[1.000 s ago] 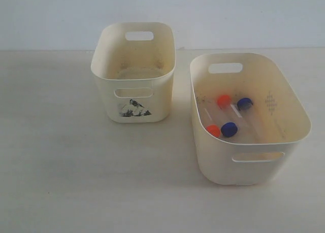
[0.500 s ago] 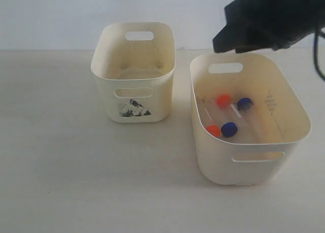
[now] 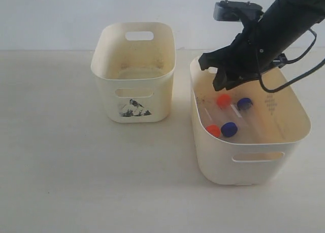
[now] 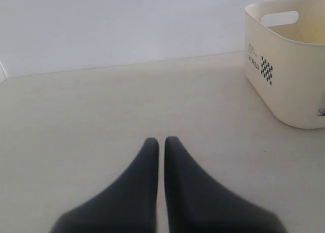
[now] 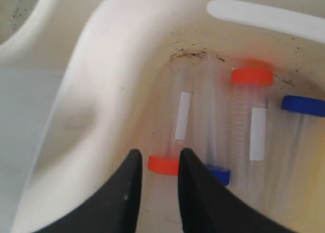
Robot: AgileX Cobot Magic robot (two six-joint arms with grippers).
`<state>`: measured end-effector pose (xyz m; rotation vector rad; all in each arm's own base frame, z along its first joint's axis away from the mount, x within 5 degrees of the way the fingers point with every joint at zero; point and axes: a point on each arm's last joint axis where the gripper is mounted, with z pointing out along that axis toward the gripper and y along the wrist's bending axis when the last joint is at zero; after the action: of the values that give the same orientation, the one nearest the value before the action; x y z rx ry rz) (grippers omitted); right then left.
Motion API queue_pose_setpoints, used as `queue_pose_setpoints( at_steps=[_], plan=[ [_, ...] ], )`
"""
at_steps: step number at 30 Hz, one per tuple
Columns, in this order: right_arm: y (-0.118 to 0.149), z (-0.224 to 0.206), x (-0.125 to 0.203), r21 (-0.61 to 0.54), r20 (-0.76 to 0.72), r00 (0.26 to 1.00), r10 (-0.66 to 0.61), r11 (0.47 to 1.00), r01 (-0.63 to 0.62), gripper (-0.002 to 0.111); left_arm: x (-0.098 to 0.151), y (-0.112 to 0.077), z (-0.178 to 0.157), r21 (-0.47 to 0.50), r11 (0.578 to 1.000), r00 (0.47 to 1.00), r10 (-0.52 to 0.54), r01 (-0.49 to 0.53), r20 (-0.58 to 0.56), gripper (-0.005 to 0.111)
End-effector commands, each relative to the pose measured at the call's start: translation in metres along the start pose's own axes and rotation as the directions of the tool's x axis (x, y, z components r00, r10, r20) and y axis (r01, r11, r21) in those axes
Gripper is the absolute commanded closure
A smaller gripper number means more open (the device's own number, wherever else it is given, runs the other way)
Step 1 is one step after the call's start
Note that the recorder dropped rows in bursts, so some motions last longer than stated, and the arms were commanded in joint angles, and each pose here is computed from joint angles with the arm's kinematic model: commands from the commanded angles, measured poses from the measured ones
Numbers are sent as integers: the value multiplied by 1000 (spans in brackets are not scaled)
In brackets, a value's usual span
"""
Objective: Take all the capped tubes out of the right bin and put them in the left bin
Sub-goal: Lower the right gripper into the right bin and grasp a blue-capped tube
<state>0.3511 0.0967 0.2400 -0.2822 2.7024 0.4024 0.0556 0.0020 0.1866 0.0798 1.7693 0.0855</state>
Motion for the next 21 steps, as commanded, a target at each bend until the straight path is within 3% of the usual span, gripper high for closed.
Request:
queue_pose_setpoints(
  at_steps=[1, 9, 15, 21],
  plan=[
    [-6, 13, -1, 31, -23, 1000, -17, 999, 18, 84, -3, 0, 0, 1, 1000, 1000, -18, 18, 20, 102],
    [-13, 37, 3, 51, -84, 996, 18, 999, -13, 82, -3, 0, 0, 1, 1000, 1000, -18, 18, 20, 102],
    [-18, 52, 4, 61, -88, 995, 46, 997, -41, 58, -3, 0, 0, 1, 1000, 1000, -18, 18, 20, 102],
    [-21, 62, 4, 69, -91, 995, 50, 997, -44, 61, -3, 0, 0, 1, 1000, 1000, -18, 18, 20, 102]
  ],
)
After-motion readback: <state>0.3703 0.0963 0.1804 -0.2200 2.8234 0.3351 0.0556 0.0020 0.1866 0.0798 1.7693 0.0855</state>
